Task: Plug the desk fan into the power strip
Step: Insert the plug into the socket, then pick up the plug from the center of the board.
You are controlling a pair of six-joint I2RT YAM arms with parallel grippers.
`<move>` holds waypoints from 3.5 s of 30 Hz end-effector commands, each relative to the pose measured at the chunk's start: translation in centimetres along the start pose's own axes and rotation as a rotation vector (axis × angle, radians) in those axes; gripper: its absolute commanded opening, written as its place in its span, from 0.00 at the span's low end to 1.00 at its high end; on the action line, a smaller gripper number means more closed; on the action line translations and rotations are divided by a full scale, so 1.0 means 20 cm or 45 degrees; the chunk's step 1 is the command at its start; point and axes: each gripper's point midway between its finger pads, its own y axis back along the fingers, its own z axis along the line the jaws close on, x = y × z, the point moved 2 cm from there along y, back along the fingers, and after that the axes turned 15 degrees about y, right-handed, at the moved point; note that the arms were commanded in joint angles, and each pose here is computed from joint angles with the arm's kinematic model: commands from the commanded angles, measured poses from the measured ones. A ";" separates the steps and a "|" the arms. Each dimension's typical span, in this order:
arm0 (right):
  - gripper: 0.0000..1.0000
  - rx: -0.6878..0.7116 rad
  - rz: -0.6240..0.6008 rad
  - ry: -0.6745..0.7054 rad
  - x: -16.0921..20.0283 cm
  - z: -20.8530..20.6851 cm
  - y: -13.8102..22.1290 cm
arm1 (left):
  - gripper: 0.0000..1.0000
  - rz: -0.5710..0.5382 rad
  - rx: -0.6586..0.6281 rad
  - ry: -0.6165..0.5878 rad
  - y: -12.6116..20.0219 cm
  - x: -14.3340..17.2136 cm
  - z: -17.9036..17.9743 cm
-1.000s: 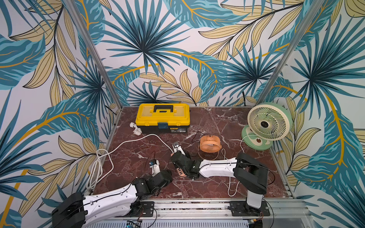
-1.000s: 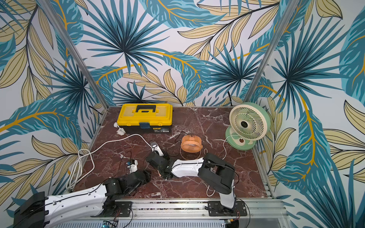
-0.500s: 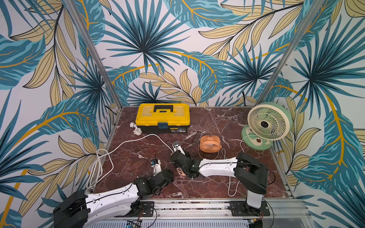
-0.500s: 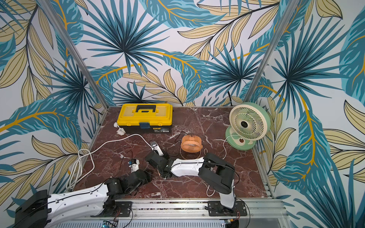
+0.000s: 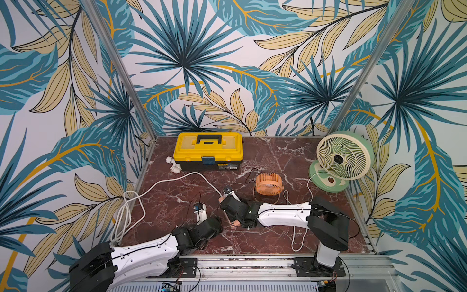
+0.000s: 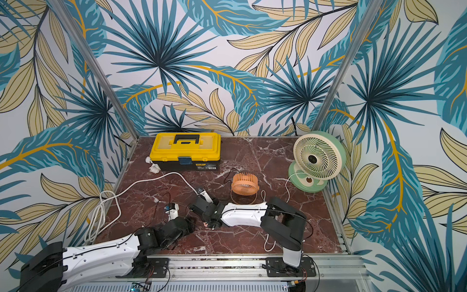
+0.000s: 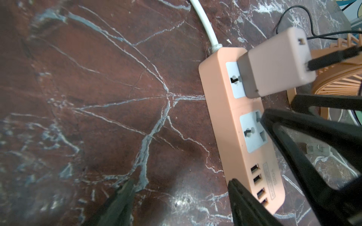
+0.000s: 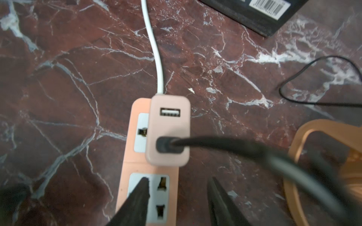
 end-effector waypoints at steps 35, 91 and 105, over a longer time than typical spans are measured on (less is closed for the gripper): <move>0.70 0.129 -0.014 -1.069 0.72 -0.61 0.47 | 0.72 0.166 0.331 -0.283 0.18 0.09 -0.44; 0.00 0.243 0.056 -1.580 0.97 -0.83 0.27 | 0.73 0.246 0.501 -0.320 0.25 0.13 -0.49; 0.53 0.341 0.095 -1.338 0.91 -0.93 0.52 | 0.73 0.279 0.560 -0.309 0.27 0.15 -0.52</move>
